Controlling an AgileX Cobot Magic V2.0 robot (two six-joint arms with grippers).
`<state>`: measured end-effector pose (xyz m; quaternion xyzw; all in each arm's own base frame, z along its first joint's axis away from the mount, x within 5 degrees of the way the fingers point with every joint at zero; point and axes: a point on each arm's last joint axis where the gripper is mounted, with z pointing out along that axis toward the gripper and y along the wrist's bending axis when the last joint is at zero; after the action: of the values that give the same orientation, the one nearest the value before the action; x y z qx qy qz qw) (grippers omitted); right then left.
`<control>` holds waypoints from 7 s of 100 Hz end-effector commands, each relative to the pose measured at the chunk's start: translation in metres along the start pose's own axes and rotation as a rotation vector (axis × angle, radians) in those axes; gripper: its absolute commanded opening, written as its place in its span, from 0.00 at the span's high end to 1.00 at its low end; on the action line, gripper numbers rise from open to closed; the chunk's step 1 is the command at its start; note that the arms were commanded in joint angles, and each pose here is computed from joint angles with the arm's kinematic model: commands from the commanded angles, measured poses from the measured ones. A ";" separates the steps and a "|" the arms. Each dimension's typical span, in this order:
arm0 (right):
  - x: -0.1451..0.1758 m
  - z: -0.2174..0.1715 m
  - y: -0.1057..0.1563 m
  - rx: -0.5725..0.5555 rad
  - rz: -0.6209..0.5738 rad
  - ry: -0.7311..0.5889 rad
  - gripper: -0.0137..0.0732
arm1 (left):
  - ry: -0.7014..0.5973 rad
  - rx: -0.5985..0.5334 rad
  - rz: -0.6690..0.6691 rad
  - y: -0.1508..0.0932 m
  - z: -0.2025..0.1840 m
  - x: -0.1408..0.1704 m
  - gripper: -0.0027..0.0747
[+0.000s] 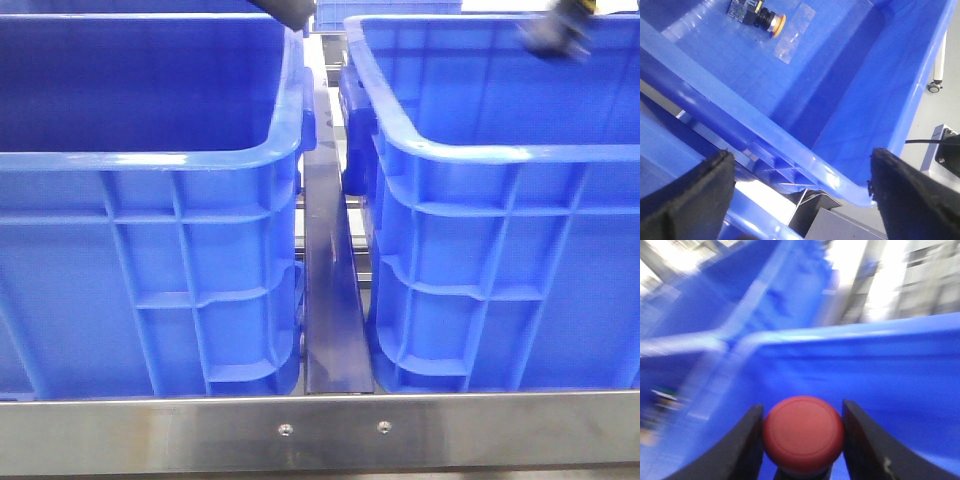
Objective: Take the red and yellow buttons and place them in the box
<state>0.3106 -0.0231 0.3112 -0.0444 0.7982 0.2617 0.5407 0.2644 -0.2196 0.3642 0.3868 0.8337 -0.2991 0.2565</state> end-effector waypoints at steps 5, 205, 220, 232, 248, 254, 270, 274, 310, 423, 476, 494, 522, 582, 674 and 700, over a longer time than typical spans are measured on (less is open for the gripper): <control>-0.016 -0.009 -0.011 0.153 -0.168 -0.052 0.65 | -0.099 0.019 0.024 -0.015 -0.022 -0.012 0.28; -0.002 0.055 -0.087 0.286 -0.008 -0.009 0.27 | -0.109 0.041 0.009 -0.017 -0.022 -0.013 0.28; -0.003 0.041 -0.073 0.286 -0.058 0.001 0.27 | -0.139 0.027 0.007 -0.017 -0.024 -0.015 0.28; 0.004 0.024 -0.060 0.299 -0.123 0.039 0.32 | -0.219 -0.039 0.009 -0.014 -0.031 -0.021 0.31; 0.006 0.001 -0.039 0.306 -0.142 0.014 0.61 | -0.285 -0.225 -0.026 0.000 -0.040 -0.026 0.41; 0.005 -0.009 -0.029 0.305 -0.154 -0.004 0.73 | -0.276 -0.305 -0.025 0.006 -0.042 -0.025 0.50; 0.002 -0.035 -0.003 0.301 -0.194 -0.062 0.91 | -0.229 -0.453 -0.027 0.019 -0.046 -0.017 0.84; 0.002 -0.041 0.002 0.299 -0.201 -0.072 0.92 | -0.227 -0.468 -0.033 0.022 -0.045 -0.015 0.93; 0.014 -0.092 0.052 0.268 -0.286 -0.189 0.92 | -0.263 -0.573 -0.163 0.065 -0.070 0.010 0.99; 0.068 -0.153 0.099 0.325 -0.269 -0.379 0.91 | -0.764 -1.067 -0.190 -0.016 -0.183 0.210 0.99; 0.141 -0.204 0.104 0.444 -0.320 -0.639 0.91 | -0.939 -1.108 -0.082 -0.054 -0.177 0.253 0.99; 0.144 -0.206 0.105 0.439 -0.326 -0.661 0.91 | -0.943 -1.108 -0.079 -0.055 -0.177 0.256 0.99; 0.144 -0.206 0.105 0.439 -0.326 -0.661 0.91 | -0.943 -1.108 -0.079 -0.055 -0.177 0.256 0.99; 0.144 -0.206 0.105 0.439 -0.326 -0.661 0.91 | -0.943 -1.108 -0.079 -0.055 -0.177 0.256 0.99; 0.144 -0.206 0.105 0.442 -0.325 -0.660 0.91 | -1.008 -1.139 -0.029 -0.008 -0.094 0.327 0.99; 0.144 -0.206 0.105 0.437 -0.326 -0.658 0.91 | -1.005 -1.135 -0.040 -0.007 -0.092 0.329 0.99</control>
<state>0.0418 0.0020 0.2728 0.0277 0.6070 -0.0050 0.7942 0.0556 0.0024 0.2124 0.0058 0.6796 0.0378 0.7326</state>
